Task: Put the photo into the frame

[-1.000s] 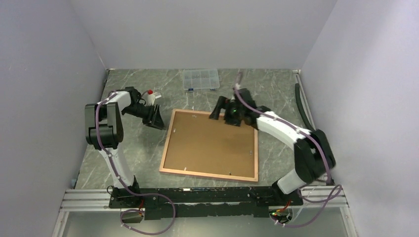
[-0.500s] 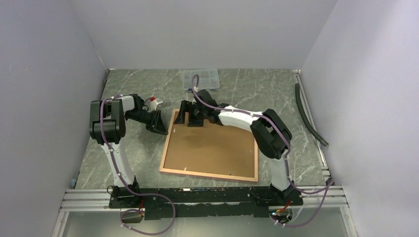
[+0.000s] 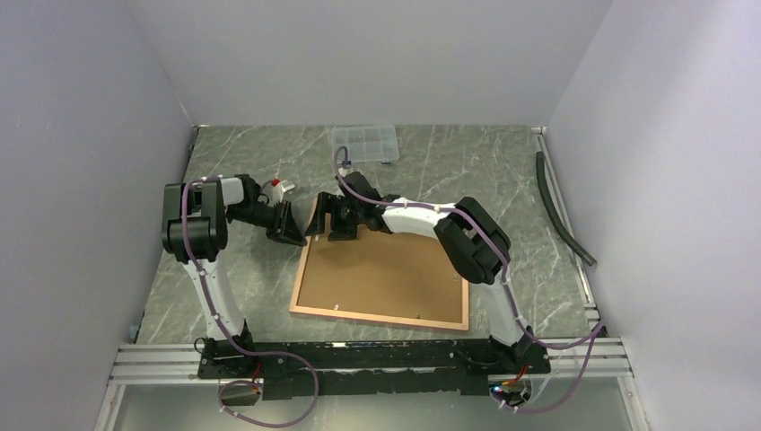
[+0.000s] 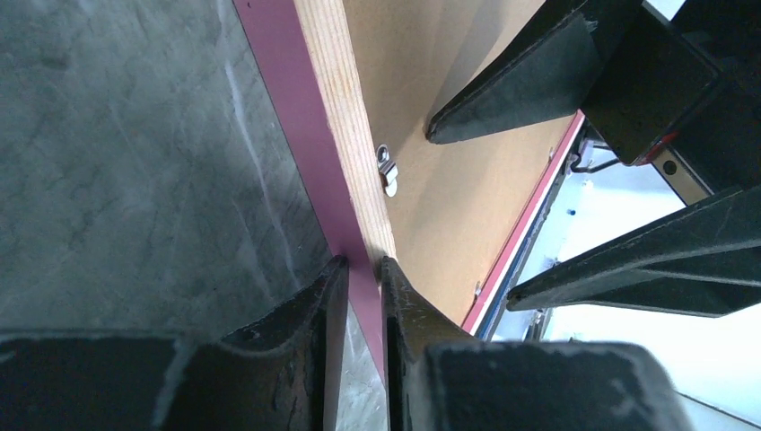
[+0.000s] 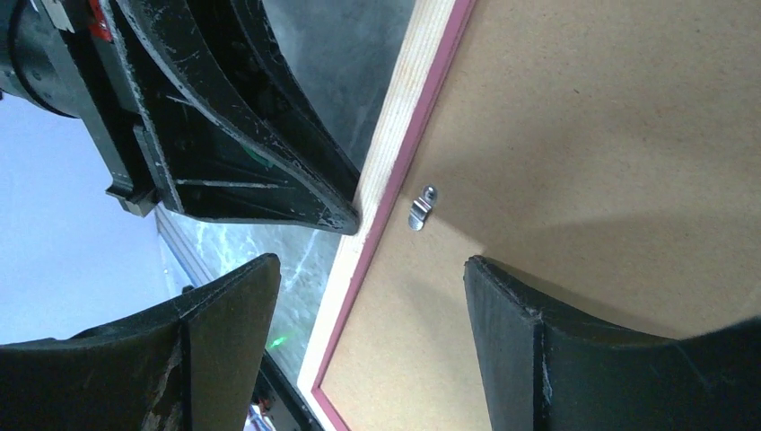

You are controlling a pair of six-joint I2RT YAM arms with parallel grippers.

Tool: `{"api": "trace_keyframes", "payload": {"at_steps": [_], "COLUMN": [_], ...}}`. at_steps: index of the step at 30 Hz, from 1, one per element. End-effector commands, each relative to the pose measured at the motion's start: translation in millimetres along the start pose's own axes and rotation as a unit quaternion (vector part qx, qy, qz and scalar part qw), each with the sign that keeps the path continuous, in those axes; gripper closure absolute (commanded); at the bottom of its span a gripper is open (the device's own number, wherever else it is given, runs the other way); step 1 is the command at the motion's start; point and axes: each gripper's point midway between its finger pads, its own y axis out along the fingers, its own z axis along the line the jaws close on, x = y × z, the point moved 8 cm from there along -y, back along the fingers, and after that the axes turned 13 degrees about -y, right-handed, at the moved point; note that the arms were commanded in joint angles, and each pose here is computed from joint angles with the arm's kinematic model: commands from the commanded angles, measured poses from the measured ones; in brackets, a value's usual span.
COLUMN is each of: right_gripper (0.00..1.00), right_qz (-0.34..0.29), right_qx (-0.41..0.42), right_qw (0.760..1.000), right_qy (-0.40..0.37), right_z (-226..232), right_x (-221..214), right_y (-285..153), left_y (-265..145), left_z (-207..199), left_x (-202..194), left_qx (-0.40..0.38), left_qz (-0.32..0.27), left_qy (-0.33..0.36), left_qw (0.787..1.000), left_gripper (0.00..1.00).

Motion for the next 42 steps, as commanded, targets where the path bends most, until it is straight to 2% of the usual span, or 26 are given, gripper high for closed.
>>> {"api": "trace_keyframes", "payload": {"at_steps": [1,13,42], "right_gripper": [0.21,0.24,0.29], "right_qz": [-0.015,-0.007,0.015], "right_qx": [0.021,0.044,0.070], "right_qw": [1.000,0.999,0.997], "right_qy": [0.011,0.029,0.015], "right_z": [4,7,15], "right_x": [5,8,8], "right_y": [11,22,31], "left_y": [2,2,4], "left_z": [2,0,0], "left_x": [0,0,-2], "left_qx": [0.014,0.022,0.024], "left_qz": [-0.008,-0.013,-0.008], "left_qy": [0.013,0.020,0.023], "left_qw": [1.000,0.999,0.999], "left_gripper": [0.78,0.83,0.87]}}
